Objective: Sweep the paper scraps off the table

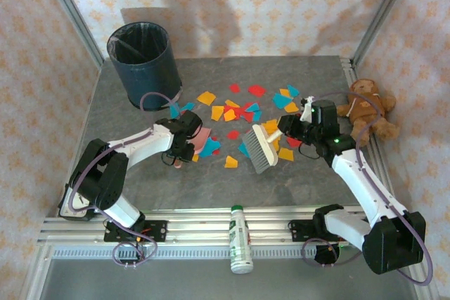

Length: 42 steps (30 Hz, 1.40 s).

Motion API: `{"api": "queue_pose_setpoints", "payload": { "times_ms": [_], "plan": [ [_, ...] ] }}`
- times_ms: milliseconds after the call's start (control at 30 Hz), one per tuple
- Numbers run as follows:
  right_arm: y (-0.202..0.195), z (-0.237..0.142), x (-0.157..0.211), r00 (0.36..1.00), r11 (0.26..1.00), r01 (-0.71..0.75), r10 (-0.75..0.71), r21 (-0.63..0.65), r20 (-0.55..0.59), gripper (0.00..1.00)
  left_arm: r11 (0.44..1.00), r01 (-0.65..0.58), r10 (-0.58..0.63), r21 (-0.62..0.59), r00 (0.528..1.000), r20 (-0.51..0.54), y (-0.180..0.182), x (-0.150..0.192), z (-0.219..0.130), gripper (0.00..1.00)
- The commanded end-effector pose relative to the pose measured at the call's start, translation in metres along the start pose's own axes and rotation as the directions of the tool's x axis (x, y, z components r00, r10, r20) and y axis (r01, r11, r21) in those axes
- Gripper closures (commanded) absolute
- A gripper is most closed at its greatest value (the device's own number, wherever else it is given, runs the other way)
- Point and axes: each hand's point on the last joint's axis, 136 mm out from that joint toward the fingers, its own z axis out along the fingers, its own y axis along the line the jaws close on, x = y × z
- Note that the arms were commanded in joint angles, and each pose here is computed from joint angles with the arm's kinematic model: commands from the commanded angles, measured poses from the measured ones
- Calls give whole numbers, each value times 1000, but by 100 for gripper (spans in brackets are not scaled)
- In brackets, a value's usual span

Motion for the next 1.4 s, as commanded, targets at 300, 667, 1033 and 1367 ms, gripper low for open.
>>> {"api": "queue_pose_setpoints", "payload": {
  "times_ms": [300,667,1033,1367],
  "plan": [
    [12,-22,-24,993,999,40,-40,0,114,100,998,-60,61,-26,998,26,7,-8,-34,73],
    [-13,-39,-38,986,996,-4,-10,89,163,100,934,-357,355,9,930,99,-60,-29,-57,73],
    [-54,-69,-41,974,957,-47,-20,285,226,100,813,-564,556,143,826,94,-120,-27,-44,73],
    [-56,-74,-37,974,953,-42,-27,300,223,100,780,-604,595,161,797,108,-130,-23,-26,64]
  ]
}}
